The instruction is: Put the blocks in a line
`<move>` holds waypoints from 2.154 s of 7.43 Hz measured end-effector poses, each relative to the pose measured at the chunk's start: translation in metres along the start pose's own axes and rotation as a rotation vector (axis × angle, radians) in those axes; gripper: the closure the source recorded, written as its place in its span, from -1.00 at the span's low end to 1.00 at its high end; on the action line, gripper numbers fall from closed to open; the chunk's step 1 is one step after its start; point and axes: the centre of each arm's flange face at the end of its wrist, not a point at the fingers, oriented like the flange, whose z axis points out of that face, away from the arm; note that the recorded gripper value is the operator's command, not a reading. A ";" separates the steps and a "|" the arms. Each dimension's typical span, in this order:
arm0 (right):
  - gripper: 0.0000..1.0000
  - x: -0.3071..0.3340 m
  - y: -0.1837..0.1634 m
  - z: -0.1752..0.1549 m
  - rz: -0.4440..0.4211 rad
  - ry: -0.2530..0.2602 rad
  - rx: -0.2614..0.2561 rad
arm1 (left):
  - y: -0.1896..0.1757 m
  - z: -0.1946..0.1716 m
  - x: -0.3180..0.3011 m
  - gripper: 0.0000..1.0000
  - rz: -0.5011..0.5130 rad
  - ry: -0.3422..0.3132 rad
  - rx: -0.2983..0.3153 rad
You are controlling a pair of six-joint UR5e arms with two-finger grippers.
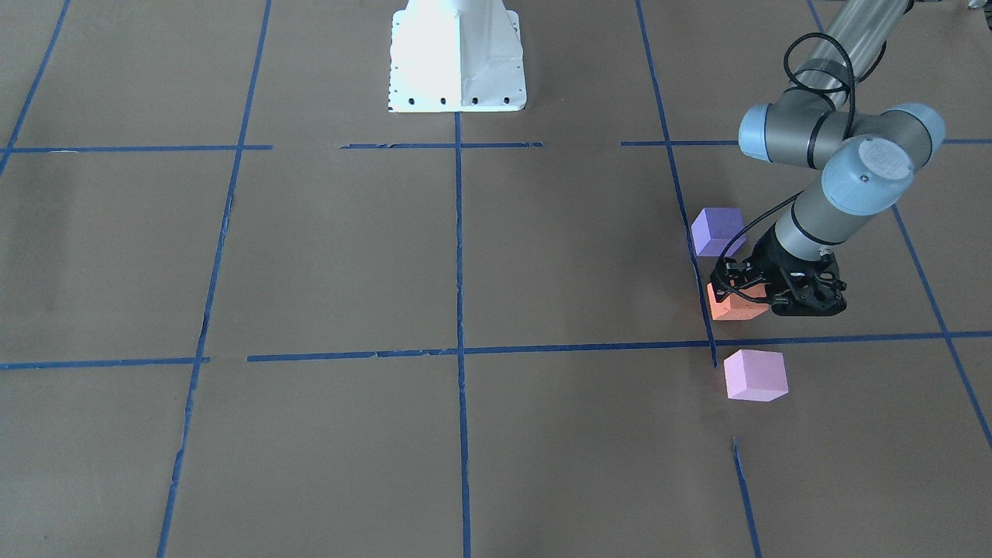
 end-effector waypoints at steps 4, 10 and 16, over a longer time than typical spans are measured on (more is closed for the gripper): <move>-1.00 0.000 0.000 0.000 0.000 0.000 0.000 | -0.028 -0.075 -0.030 -0.98 0.006 0.032 0.094; -1.00 0.000 0.000 0.000 0.000 0.000 0.000 | 0.013 -0.157 -0.376 -1.00 0.266 -0.177 0.062; -1.00 0.000 0.000 0.000 0.000 0.000 0.000 | 0.038 -0.152 -0.405 -1.00 0.223 -0.107 0.036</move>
